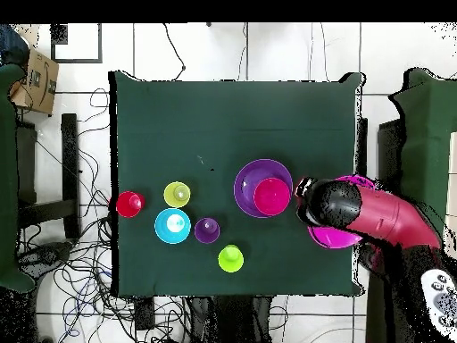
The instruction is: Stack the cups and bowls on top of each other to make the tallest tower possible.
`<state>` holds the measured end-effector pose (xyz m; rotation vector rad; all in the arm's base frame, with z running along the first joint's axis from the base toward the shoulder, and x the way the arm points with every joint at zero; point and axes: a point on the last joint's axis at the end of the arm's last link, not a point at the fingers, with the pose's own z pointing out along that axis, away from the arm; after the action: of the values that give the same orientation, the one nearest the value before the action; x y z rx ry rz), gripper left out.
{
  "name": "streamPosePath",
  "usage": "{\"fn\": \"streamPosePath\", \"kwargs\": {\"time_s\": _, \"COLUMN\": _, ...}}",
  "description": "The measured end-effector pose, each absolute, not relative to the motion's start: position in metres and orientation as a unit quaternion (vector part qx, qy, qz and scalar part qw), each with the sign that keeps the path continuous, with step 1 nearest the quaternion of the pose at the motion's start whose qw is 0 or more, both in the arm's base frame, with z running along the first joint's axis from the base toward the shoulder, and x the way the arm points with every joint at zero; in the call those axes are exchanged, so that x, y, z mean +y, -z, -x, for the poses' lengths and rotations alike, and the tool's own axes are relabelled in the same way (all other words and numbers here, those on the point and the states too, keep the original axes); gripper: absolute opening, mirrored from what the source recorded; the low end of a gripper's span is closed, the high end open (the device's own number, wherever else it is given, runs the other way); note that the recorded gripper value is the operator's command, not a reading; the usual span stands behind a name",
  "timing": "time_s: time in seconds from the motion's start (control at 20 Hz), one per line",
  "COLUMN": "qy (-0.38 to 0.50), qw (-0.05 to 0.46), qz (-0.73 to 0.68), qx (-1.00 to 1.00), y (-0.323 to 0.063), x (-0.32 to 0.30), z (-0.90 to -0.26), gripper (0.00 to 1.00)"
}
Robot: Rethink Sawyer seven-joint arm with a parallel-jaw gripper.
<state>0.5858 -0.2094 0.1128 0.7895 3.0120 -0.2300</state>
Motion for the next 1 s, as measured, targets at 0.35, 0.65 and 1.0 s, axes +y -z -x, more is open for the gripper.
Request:
{"fn": "streamPosePath", "kwargs": {"time_s": 0.35, "qy": 0.068, "qw": 0.009, "qz": -0.259, "qx": 0.963, "y": -0.141, "x": -0.196, "z": -0.597, "gripper": 0.00}}
{"fn": "streamPosePath", "kwargs": {"time_s": 0.65, "qy": 0.054, "qw": 0.024, "qz": -0.255, "qx": 0.965, "y": -0.161, "x": -0.162, "z": -0.615, "gripper": 0.00}}
{"fn": "streamPosePath", "kwargs": {"time_s": 1.0, "qy": 0.040, "qw": 0.026, "qz": -0.239, "qx": 0.970, "y": -0.168, "x": -0.117, "z": -0.625, "gripper": 0.00}}
